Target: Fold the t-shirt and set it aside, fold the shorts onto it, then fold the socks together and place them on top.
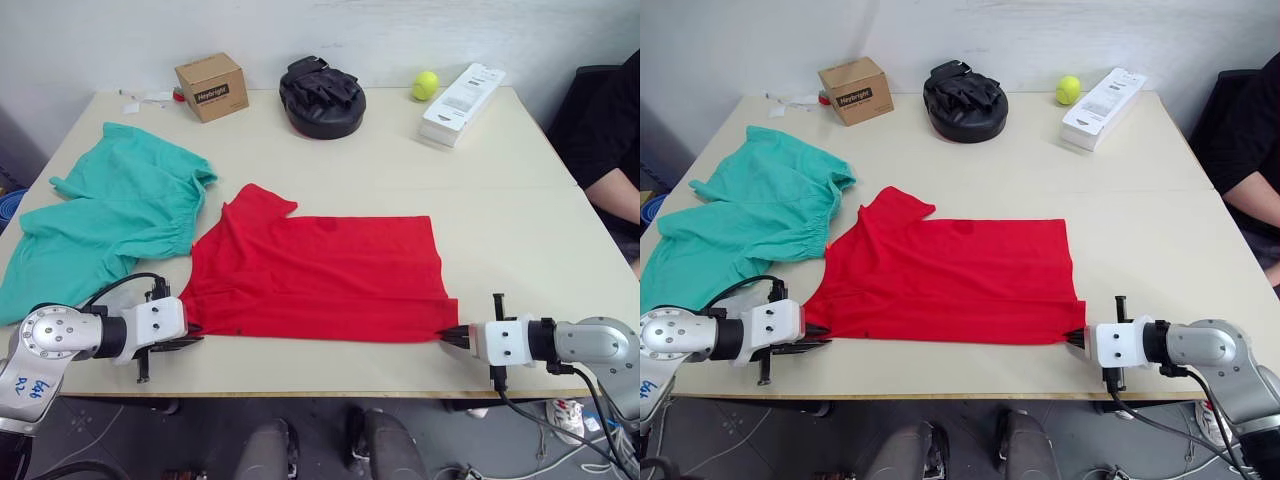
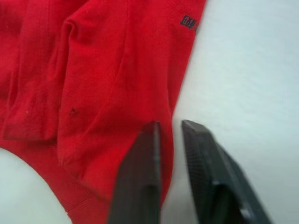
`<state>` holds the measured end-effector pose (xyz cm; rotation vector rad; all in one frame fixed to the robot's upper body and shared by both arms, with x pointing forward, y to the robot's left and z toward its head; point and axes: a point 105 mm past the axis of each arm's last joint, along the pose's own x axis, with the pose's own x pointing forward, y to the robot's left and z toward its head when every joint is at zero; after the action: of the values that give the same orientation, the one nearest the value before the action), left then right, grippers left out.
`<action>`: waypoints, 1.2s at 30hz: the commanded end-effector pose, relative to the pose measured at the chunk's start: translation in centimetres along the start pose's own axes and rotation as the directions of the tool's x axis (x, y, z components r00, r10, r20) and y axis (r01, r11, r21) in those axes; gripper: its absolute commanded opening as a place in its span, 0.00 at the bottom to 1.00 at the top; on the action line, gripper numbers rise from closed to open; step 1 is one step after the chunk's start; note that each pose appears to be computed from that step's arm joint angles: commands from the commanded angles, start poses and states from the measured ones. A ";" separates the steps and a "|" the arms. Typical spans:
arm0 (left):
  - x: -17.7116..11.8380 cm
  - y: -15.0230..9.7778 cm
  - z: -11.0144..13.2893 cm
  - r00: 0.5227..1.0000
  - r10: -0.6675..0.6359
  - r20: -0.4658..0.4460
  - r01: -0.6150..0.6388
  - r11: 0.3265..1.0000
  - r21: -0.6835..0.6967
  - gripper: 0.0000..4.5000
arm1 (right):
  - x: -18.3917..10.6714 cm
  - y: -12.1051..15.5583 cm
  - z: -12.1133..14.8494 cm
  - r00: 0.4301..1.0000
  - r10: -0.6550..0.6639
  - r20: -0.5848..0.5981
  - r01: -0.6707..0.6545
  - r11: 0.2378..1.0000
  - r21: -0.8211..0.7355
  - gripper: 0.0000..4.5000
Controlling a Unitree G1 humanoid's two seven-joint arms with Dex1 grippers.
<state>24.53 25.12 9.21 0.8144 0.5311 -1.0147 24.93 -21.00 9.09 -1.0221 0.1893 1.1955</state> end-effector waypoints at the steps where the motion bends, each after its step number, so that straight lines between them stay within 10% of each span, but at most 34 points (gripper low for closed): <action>1: -0.3 -1.2 -2.5 0.995 -0.052 -0.087 0.045 0.995 -0.085 0.00 | -0.3 0.4 -0.7 0.998 0.059 -0.028 -0.059 0.998 0.017 0.00; 13: -2.5 -6.1 -1.3 0.986 -0.163 -0.043 0.152 0.969 -0.194 0.00 | -2.9 3.9 1.4 0.936 0.348 0.058 -0.353 0.929 0.113 0.00; 29: -2.6 -7.9 -2.0 0.992 -0.109 -0.057 0.086 0.945 -0.317 0.00 | -2.3 4.9 1.3 0.958 0.285 0.030 -0.287 0.946 0.150 0.00; 33: -3.0 -8.7 -1.5 0.989 -0.149 -0.022 0.132 0.929 -0.347 0.21 | -2.8 4.9 1.4 0.959 0.283 0.027 -0.284 0.943 0.176 0.00; 36: -3.3 -9.0 -1.1 0.986 -0.168 0.008 0.159 0.913 -0.376 0.43 | -3.2 4.9 1.3 0.959 0.283 0.021 -0.282 0.939 0.196 0.22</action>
<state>15.71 25.07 8.16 0.4978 0.7623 -1.0101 18.80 -21.85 8.22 -0.8276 0.4712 1.4258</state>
